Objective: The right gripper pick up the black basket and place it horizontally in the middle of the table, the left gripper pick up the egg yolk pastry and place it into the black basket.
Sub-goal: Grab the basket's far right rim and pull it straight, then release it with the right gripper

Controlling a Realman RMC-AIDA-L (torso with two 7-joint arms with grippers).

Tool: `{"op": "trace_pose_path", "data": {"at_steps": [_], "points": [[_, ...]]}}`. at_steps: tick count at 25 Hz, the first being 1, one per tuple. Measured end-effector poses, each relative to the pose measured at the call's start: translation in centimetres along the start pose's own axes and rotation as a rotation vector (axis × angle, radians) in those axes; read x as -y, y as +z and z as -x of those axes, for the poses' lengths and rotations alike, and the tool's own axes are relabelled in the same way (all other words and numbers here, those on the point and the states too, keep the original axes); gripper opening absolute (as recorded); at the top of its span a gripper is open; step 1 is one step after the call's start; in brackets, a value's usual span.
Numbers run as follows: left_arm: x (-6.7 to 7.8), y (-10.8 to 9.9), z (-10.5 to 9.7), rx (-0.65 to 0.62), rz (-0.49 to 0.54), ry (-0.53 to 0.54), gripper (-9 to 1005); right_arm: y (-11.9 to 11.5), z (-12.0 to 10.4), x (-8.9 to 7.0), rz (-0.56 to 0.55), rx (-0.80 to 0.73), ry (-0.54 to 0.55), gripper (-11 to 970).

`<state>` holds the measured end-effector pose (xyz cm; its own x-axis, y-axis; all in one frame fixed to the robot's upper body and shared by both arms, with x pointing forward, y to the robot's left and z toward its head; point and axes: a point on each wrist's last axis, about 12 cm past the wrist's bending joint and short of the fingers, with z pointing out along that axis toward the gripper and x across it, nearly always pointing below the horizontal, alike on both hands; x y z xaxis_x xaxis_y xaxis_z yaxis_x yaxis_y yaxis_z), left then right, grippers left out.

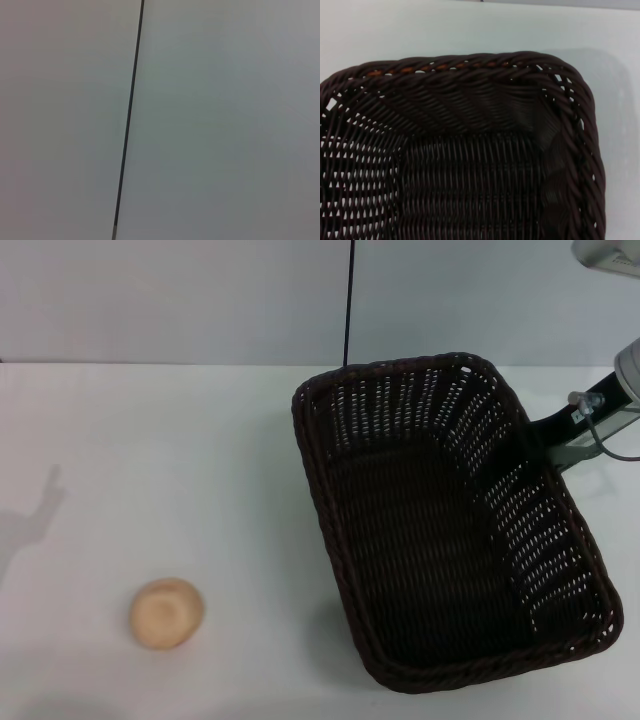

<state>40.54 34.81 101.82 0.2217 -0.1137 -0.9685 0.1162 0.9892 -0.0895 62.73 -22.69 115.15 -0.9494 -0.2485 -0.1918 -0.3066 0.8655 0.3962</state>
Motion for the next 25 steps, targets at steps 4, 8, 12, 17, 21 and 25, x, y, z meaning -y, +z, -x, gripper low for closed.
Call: {"op": "trace_pose_path", "data": {"at_steps": [4, 8, 12, 17, 21, 25], "points": [[-0.1, -0.4, 0.0, -0.006, 0.007, 0.001, 860, -0.1, 0.0, 0.1, -0.010, 0.013, -0.008, 667], [-0.1, -0.5, 0.0, -0.008, 0.010, 0.000, 860, -0.6, 0.1, 0.2, -0.026, 0.035, -0.026, 562], [-0.1, -0.8, 0.1, 0.003, 0.009, 0.002, 859, -0.8, 0.4, 0.1, -0.036, 0.051, -0.080, 379], [-0.1, -0.8, 0.2, 0.013, 0.010, -0.001, 859, -1.2, 1.1, -0.6, -0.037, 0.080, -0.222, 183], [0.0, -0.8, 0.3, 0.020, 0.008, -0.005, 859, -1.6, 1.7, -1.6, 0.031, 0.134, -0.402, 163], [0.1, -0.8, 0.3, 0.026, 0.006, -0.006, 859, -2.4, 2.4, -2.5, 0.034, 0.148, -0.647, 163]]}}
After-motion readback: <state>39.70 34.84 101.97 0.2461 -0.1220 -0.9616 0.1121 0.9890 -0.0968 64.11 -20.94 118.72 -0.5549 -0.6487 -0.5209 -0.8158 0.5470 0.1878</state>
